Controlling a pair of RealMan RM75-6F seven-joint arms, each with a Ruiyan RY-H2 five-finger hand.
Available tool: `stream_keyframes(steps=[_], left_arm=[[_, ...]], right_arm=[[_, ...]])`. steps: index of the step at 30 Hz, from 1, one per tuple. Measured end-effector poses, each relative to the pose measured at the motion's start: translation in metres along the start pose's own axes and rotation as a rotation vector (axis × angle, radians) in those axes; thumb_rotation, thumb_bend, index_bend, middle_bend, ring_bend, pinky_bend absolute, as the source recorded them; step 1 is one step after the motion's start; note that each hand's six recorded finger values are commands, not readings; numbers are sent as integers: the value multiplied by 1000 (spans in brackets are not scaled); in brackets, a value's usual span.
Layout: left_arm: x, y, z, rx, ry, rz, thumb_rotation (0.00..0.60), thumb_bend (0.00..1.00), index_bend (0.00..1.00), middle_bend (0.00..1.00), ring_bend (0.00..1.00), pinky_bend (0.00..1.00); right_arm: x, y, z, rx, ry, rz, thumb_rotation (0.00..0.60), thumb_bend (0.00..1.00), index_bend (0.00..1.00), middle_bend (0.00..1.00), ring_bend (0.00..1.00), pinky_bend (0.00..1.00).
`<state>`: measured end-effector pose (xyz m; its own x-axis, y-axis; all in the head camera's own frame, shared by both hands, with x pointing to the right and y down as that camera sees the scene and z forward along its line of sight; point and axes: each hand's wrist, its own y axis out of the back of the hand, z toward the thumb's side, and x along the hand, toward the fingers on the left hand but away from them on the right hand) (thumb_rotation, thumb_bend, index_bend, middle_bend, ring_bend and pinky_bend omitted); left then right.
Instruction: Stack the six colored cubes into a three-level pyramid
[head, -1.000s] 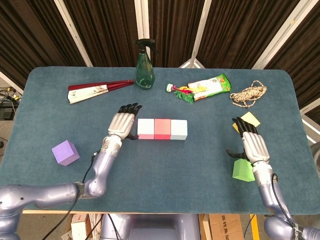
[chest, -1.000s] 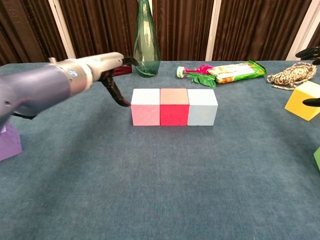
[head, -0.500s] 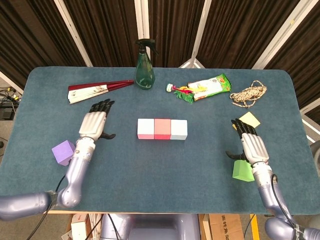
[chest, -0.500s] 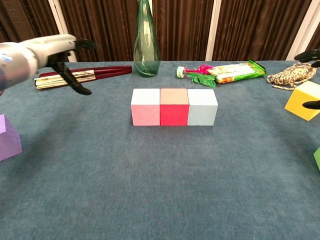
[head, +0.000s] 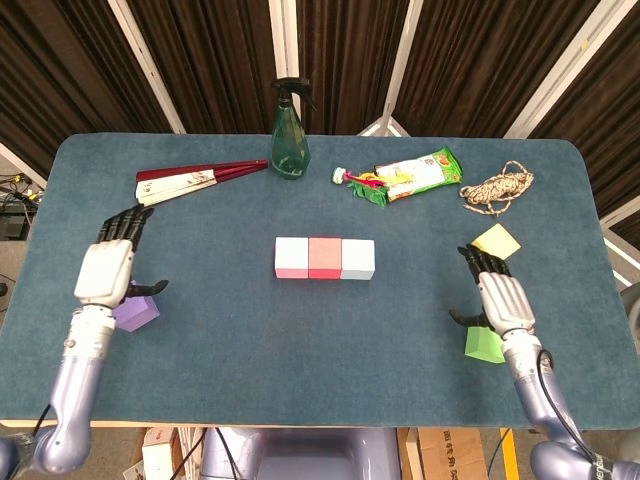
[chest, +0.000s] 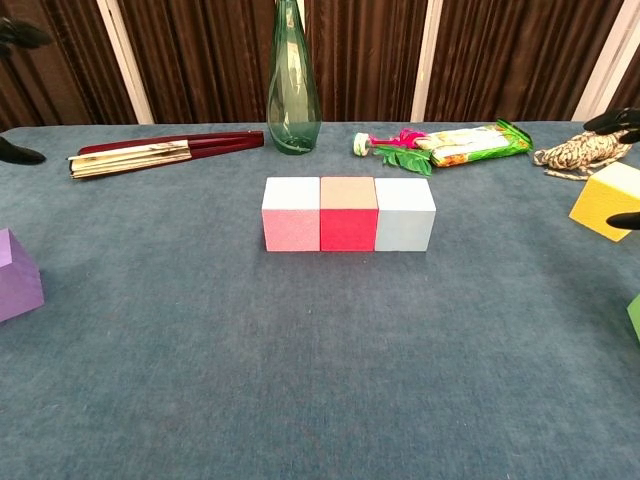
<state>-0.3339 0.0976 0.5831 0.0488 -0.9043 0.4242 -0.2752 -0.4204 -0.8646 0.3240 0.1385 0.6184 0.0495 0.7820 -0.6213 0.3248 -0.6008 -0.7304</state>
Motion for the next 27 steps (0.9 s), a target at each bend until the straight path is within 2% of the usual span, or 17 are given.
stream_keyframes(steps=[3,12,15,27], left_arm=[[-4,8,-4,-14,-8,10,600,65,0,0,0,0],[-4,11,-10,-39,-7,-11,600,65,0,0,0,0],[-5,14,-7,-51,-16,-6,600,65,0,0,0,0],[-11,24,1,-66,-47,9,600,65,0,0,0,0]], right_arm=[[7,1,-1,34,-23,22,600,257,0,0,0,0],[51,7,-1,143,-109,184,600,256,0,0,0,0],[61,1,-5,170,-125,233,600,256,0,0,0,0],[52,-26,-32,194,-172,264,600,257,0,0,0,0]])
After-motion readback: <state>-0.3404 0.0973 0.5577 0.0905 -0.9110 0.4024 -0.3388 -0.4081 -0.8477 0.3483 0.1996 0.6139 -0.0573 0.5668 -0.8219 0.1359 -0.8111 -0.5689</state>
